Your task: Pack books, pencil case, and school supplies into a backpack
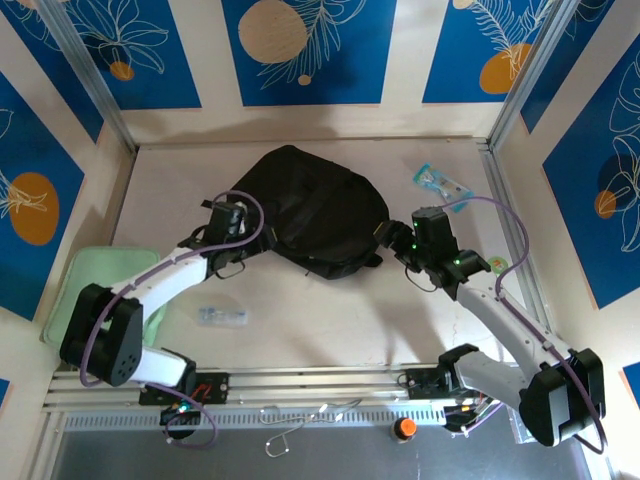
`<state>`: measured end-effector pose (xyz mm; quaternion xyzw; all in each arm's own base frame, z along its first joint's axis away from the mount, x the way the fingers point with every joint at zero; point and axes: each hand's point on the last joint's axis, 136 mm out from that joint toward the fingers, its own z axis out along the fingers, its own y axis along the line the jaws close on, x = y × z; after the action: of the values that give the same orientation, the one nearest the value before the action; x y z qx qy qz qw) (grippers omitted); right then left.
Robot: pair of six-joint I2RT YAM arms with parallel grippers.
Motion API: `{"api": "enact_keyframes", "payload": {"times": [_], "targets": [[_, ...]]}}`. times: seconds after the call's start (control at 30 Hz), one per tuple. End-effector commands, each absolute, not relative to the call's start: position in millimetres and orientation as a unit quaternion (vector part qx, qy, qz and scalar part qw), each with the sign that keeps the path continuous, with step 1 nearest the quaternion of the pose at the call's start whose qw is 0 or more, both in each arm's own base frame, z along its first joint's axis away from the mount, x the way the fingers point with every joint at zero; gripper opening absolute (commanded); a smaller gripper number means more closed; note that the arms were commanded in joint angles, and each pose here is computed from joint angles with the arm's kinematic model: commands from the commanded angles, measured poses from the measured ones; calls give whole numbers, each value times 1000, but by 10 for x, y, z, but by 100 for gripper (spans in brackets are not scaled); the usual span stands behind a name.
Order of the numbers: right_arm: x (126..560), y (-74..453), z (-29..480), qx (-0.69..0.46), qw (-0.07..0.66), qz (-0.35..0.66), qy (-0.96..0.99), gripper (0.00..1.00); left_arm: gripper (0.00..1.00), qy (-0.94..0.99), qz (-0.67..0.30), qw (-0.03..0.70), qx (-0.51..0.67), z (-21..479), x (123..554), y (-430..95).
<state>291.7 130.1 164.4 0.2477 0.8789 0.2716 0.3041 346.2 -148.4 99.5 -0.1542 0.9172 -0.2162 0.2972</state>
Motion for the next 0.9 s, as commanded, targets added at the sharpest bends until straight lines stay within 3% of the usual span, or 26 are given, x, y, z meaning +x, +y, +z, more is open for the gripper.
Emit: {"api": "enact_keyframes", "payload": {"times": [0.0,0.2,0.47,0.73,0.87], "targets": [[2914,1289,1687,246,310,258,881,71,56,880,-285,293,-242,1012,3645,-1487],[2885,1287,1665,252,306,254,882,70,41,855,-303,284,-311,850,3838,-1441],[2860,1293,1646,251,304,255,883,70,37,844,-318,273,-334,688,3973,-1499],[2847,1345,1623,241,299,263,885,70,23,834,-349,269,-332,639,4093,-1610],[2836,1486,1647,209,294,274,892,70,11,829,-365,273,-325,710,4134,-1654]]}}
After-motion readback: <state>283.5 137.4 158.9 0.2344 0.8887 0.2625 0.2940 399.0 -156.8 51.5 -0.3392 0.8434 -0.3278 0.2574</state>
